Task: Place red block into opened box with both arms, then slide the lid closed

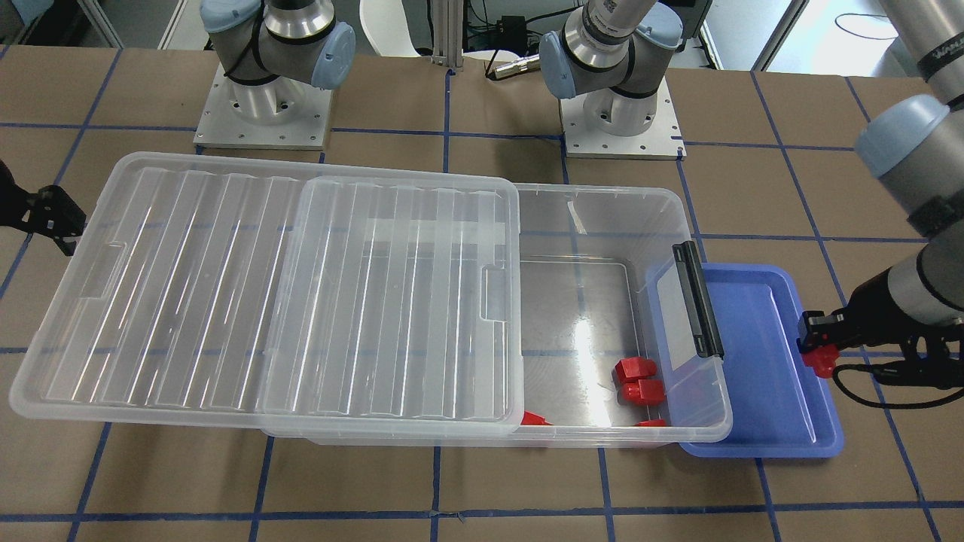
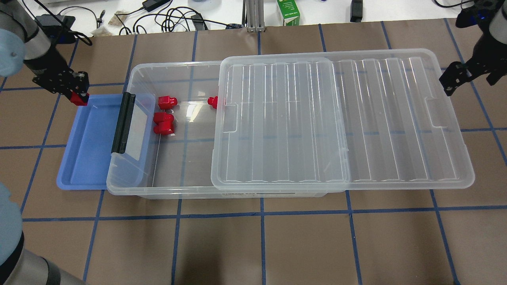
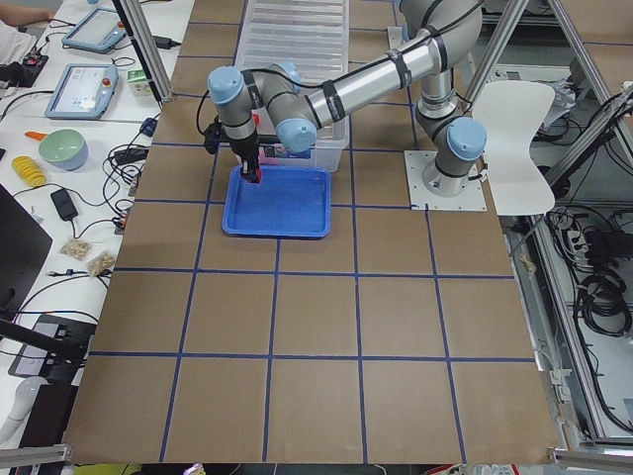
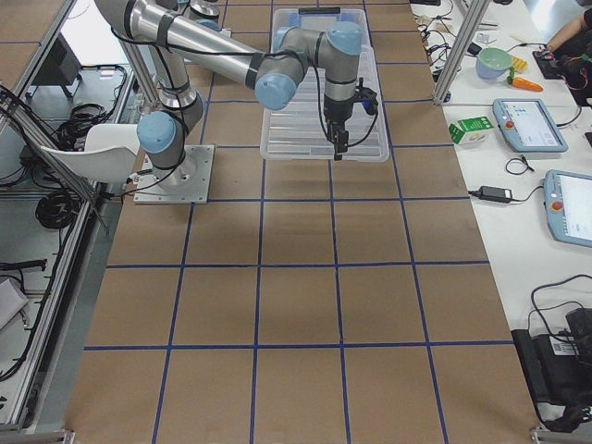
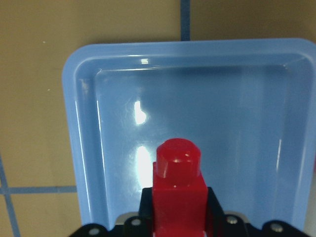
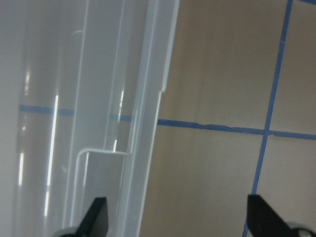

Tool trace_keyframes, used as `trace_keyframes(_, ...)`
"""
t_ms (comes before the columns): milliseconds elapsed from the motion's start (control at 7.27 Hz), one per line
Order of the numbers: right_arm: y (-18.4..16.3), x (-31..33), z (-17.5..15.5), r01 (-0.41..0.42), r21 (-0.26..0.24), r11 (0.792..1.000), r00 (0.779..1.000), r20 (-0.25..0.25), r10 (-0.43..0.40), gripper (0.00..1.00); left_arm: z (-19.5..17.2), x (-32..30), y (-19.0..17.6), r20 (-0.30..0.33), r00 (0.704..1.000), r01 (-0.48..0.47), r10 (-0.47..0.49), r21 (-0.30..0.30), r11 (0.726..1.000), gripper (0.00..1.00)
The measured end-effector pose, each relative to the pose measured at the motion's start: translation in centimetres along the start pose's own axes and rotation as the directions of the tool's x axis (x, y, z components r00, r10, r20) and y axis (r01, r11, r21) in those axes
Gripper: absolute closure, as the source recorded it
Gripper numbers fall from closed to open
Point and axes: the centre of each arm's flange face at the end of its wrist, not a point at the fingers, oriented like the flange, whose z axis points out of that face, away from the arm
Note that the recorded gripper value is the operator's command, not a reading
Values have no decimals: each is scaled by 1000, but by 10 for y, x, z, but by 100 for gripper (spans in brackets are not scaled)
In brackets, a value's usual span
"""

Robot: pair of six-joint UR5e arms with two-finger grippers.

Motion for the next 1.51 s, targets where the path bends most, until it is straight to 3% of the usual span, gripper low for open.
trace_keyframes(275,22,-6,-70,-4,40,999,1000,29,3,0,-57,58,15,18,1000,15,-16,30,999,100)
trace_keyframes(550,41,-14,-101,-3,45,999,999,40,1,0,-73,147,29,17,999,44,-44,36,998,100)
trace_keyframes(1101,29,-76,-108,-29,78,997,992,122,19,0,6,240,52,18,999,35,-34,-69,997,100)
trace_keyframes(1514,14,-133,-104,-98,50,994,985,148,89,0,76,253,54,-11,1000,23,-23,-74,997,100)
